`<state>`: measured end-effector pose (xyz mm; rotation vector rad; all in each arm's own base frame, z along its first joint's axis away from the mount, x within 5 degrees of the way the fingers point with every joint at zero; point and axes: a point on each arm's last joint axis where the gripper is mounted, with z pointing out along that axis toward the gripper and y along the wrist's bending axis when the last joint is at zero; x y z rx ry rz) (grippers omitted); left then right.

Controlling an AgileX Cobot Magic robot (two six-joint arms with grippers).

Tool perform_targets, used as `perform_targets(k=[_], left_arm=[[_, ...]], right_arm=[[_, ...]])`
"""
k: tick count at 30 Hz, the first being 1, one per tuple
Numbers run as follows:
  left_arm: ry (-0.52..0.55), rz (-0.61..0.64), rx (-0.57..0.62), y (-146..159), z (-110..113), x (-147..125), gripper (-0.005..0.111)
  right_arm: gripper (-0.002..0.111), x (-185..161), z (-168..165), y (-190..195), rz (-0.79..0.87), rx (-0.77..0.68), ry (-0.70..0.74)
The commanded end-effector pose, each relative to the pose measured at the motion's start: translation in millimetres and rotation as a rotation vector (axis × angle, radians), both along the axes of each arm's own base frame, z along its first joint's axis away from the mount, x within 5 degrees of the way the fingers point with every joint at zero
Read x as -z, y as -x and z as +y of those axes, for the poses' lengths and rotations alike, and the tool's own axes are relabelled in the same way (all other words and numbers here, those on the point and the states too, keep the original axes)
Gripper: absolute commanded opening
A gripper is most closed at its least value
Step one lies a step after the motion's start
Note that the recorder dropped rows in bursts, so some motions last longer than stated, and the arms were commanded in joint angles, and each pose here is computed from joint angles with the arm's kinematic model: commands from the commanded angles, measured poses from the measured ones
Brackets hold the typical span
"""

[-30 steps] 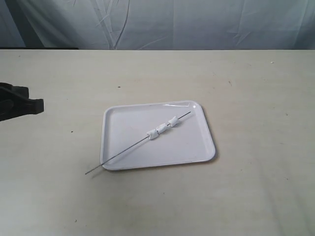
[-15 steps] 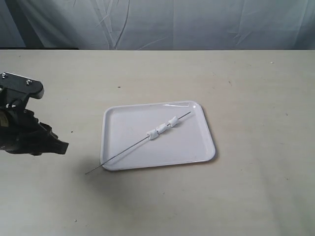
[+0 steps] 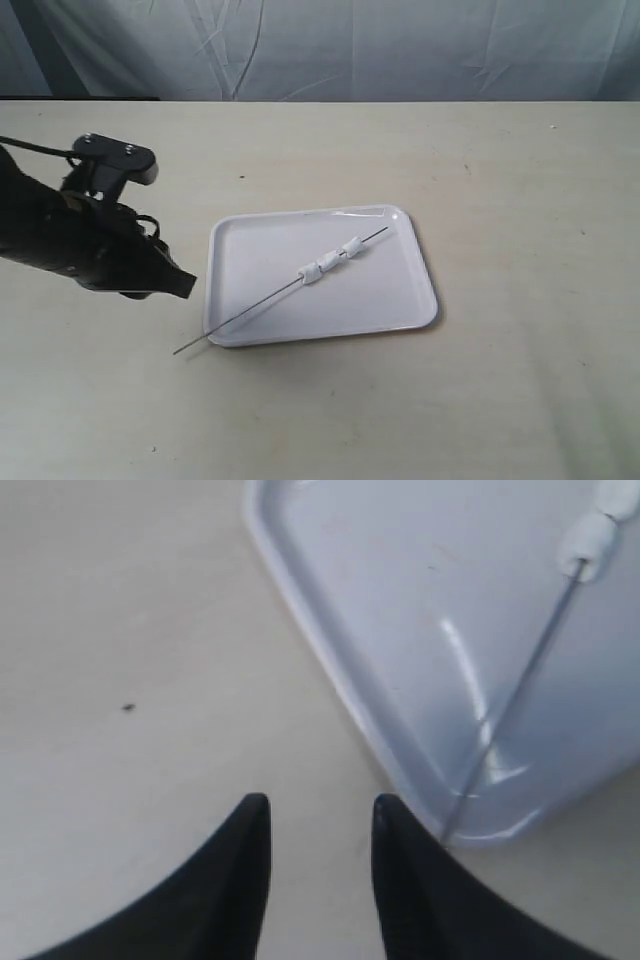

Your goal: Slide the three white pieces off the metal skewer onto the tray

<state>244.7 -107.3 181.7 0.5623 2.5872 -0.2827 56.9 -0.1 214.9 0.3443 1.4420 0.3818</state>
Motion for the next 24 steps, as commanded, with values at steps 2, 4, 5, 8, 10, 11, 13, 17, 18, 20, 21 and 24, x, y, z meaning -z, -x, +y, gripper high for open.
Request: perform_targets(k=[2, 4, 5, 8, 10, 11, 13, 17, 18, 20, 21, 24], left_arm=[[0.095, 0.053, 0.117, -11, -25, 16, 0.034], [0.114, 0.059, 0.154, -15, -30, 19, 0.034], [0.120, 0.059, 0.170, -17, -32, 20, 0.034], [0.150, 0.052, 0.210, -25, -39, 22, 0.034], [0.163, 0.046, 0.225, -30, -42, 22, 0.034], [0.166, 0.049, 0.230, -33, -44, 22, 0.034], [0.163, 0.049, 0.244, -38, -47, 23, 0.034], [0.165, 0.051, 0.259, -44, -50, 23, 0.034], [0.165, 0.055, 0.264, -45, -51, 24, 0.034], [0.154, 0.050, 0.276, -47, -51, 24, 0.034], [0.154, 0.052, 0.277, -47, -51, 25, 0.034], [0.143, 0.048, 0.286, -47, -51, 25, 0.034]], right_arm=[[0.045, 10, 2, -4, 0.126, -0.023, -0.034], [0.045, 12, 2, -4, 0.146, -0.026, -0.036], [0.045, 13, 2, -4, 0.159, -0.030, -0.046], [0.045, 14, 3, -4, 0.175, -0.039, -0.102], [0.045, 14, 4, -4, 0.177, -0.044, -0.134], [0.045, 14, 4, -4, 0.176, -0.044, -0.125], [0.044, 16, 4, -4, 0.196, -0.050, -0.097], [0.033, 15, 7, -4, 0.249, -0.077, -0.098], [0.032, 11, 7, -5, 0.239, -0.077, -0.097], [0.032, -5, 7, -7, 0.199, -0.084, -0.033], [0.032, -15, 7, -8, 0.173, -0.084, 0.010], [0.031, -44, 8, -11, 0.156, -0.094, 0.085]])
